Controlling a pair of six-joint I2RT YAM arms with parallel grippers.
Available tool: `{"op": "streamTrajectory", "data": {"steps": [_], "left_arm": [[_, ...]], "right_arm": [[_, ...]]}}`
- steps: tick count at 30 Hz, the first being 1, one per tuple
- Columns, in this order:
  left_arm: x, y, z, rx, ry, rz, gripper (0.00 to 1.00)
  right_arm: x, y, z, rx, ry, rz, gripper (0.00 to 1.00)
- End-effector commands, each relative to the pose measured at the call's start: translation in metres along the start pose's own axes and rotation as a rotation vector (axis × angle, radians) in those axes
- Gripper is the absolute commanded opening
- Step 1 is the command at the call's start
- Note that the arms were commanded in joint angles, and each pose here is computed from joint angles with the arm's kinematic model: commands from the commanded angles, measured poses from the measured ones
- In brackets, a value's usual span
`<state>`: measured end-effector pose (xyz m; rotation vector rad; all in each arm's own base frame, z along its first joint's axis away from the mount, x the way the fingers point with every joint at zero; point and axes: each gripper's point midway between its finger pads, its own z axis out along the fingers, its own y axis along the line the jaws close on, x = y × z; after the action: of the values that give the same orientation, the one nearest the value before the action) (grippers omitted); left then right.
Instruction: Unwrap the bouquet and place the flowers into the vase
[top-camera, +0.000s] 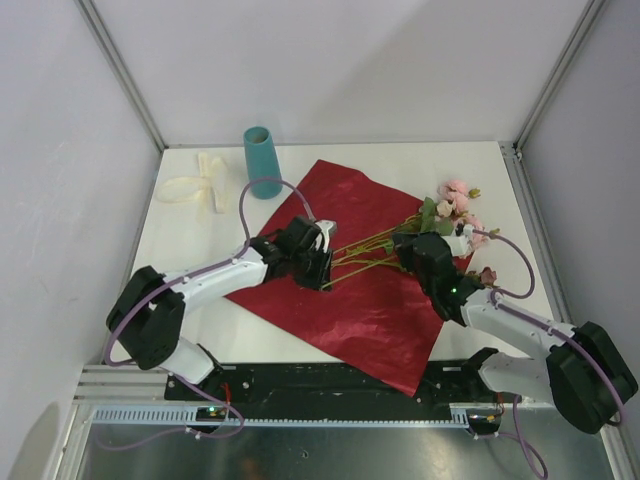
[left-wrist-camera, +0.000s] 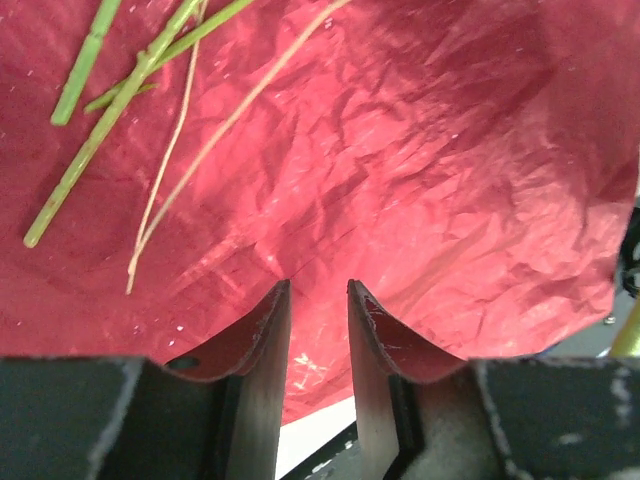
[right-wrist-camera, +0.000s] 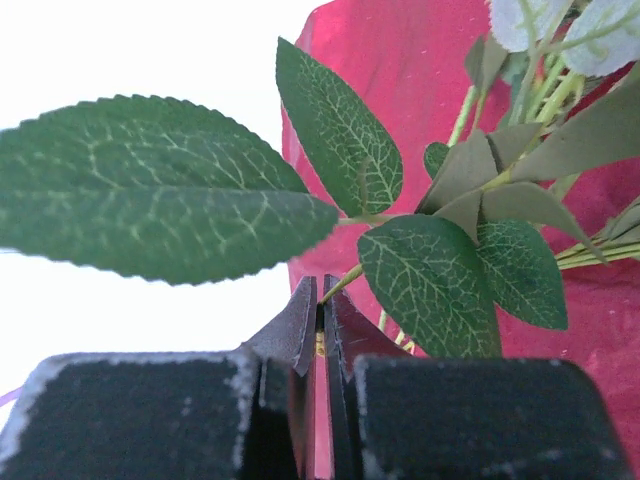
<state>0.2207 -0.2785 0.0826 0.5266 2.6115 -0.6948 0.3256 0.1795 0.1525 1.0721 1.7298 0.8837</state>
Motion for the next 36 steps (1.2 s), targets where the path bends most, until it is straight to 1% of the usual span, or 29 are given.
{"op": "streamTrajectory", "data": {"steps": [1, 3, 5, 7, 10, 12, 14, 18, 23, 27, 30, 33, 36], "left_arm": [[-0.005, 0.008, -0.005, -0.044, -0.07, 0.001, 0.35], [-0.003, 0.01, -0.007, -0.054, -0.081, -0.003, 0.35], [-0.006, 0.01, -0.016, -0.058, -0.115, -0.002, 0.36], [-0.016, 0.01, -0.032, -0.067, -0.179, 0.002, 0.4], [-0.037, 0.012, -0.064, -0.08, -0.29, -0.001, 0.47], [-0.05, 0.011, -0.082, -0.065, -0.342, 0.008, 0.5], [-0.062, 0.008, -0.095, -0.041, -0.369, 0.034, 0.54], [-0.079, -0.003, -0.112, -0.002, -0.383, 0.107, 0.59], [-0.088, -0.015, -0.125, 0.039, -0.409, 0.153, 0.59], [-0.085, -0.024, -0.118, 0.098, -0.376, 0.17, 0.59], [-0.079, -0.027, -0.106, 0.131, -0.338, 0.158, 0.57], [-0.068, -0.024, -0.094, 0.132, -0.303, 0.139, 0.56], [-0.059, -0.015, -0.086, 0.099, -0.291, 0.115, 0.55]], "right_arm": [[-0.014, 0.052, -0.015, -0.14, -0.062, 0.047, 0.0], [-0.015, 0.057, -0.017, -0.157, -0.065, 0.051, 0.0], [-0.011, 0.058, -0.018, -0.171, -0.051, 0.001, 0.0], [-0.004, 0.054, -0.019, -0.177, -0.019, -0.077, 0.0], [0.009, 0.048, -0.022, -0.226, 0.037, -0.141, 0.0], [0.013, 0.048, -0.025, -0.263, 0.058, -0.177, 0.0], [0.015, 0.047, -0.026, -0.275, 0.077, -0.21, 0.0], [0.017, 0.039, -0.026, -0.259, 0.1, -0.248, 0.0], [0.007, 0.045, -0.026, -0.273, 0.072, -0.23, 0.0], [0.0, 0.053, -0.028, -0.296, 0.044, -0.209, 0.0], [-0.006, 0.054, -0.028, -0.293, 0.018, -0.195, 0.0], [-0.011, 0.064, -0.029, -0.328, -0.008, -0.182, 0.0], [-0.017, 0.074, -0.031, -0.36, -0.03, -0.166, 0.0]]}}
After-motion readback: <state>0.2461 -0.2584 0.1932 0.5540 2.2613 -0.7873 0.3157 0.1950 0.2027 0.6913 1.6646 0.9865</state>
